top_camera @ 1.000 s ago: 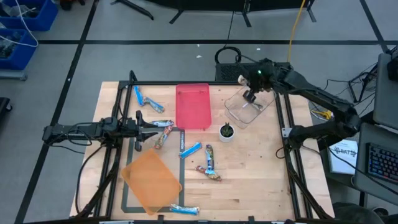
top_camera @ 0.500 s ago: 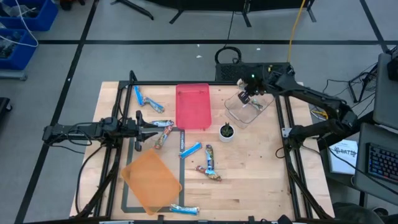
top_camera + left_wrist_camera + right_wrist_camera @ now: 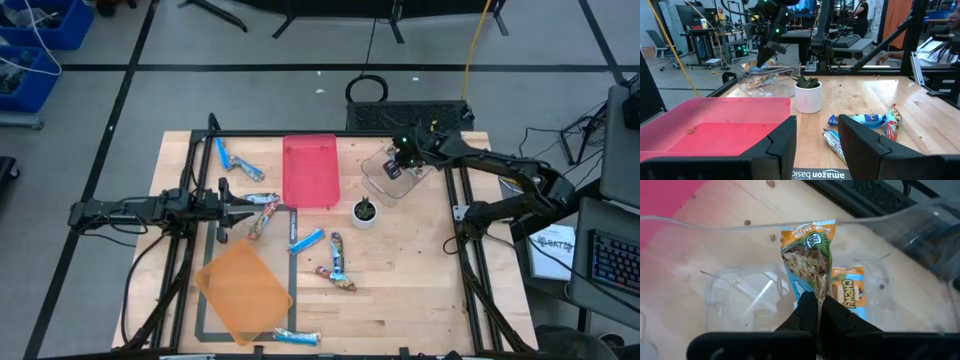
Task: Pick and place Granola Bars by type
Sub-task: Put the orange granola bar into the transparent bin
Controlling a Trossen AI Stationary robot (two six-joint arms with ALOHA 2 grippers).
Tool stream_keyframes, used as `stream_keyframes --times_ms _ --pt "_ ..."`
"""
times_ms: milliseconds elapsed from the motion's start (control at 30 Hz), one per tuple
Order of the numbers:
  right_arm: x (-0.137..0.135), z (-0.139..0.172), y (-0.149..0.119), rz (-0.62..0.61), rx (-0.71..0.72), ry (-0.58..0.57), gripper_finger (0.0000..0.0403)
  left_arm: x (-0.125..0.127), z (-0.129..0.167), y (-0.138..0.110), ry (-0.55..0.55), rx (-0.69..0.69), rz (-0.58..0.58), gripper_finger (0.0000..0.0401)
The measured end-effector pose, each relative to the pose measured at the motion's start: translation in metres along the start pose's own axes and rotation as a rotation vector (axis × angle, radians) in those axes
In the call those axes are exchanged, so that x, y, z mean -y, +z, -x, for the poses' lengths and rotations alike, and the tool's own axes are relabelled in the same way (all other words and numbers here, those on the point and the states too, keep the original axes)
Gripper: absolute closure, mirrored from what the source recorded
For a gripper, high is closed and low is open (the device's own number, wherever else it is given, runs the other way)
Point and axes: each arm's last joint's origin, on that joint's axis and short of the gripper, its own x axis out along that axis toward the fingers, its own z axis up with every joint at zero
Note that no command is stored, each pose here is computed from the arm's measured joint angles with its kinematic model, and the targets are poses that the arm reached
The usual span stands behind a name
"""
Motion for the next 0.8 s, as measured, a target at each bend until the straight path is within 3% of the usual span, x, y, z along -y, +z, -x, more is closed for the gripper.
stream_keyframes --times_ms 800 --pt "-0.008 -0.050 -0.014 -0.003 -0.146 -0.005 0.0403 0.000 0.000 0.000 0.000 0.000 0.000 0.0254"
